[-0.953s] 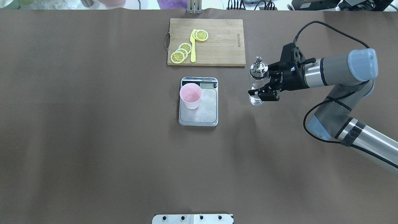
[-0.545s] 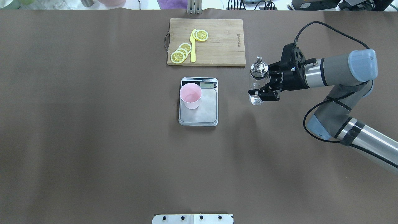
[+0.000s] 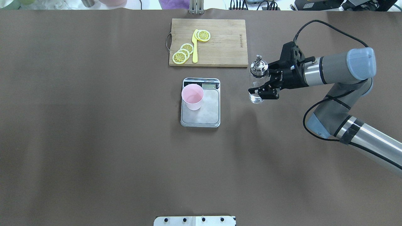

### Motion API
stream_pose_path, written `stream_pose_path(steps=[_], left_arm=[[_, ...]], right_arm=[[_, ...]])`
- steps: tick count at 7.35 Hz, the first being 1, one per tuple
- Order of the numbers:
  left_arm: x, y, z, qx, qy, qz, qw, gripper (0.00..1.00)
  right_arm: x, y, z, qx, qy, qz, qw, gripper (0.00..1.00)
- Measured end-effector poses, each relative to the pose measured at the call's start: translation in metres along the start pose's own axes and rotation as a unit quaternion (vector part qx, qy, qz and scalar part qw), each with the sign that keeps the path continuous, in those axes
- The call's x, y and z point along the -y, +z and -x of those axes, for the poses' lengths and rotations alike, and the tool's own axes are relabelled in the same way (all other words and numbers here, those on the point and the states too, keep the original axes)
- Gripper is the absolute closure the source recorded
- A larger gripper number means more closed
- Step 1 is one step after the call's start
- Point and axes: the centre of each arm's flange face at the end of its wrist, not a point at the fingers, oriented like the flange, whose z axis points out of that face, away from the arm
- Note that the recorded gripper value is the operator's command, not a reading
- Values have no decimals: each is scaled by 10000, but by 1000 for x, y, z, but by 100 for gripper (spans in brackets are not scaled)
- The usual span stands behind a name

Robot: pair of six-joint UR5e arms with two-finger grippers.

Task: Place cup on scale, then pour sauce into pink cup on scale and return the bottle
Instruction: 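Carry the upright dispenser with the right gripper beside the scale, then lower the dispenser onto the table beside the scale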

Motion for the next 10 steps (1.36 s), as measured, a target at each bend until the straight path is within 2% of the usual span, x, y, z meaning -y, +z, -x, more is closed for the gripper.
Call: stream_pose_path(steps=[3,6,10], left_arm=[[0,0,0,-2,-1,1,10000,2],[-2,2,2,-3,-22,22,10000,2],[-5,3,2,-4,-29,31,10000,2]], right_arm=[[-5,-1,-1,79,22,-213,9997,100],[-34,-3,-13,174,-133,-491,9986,100],[-60,-1,-29,107,-227,-468,9986,100]])
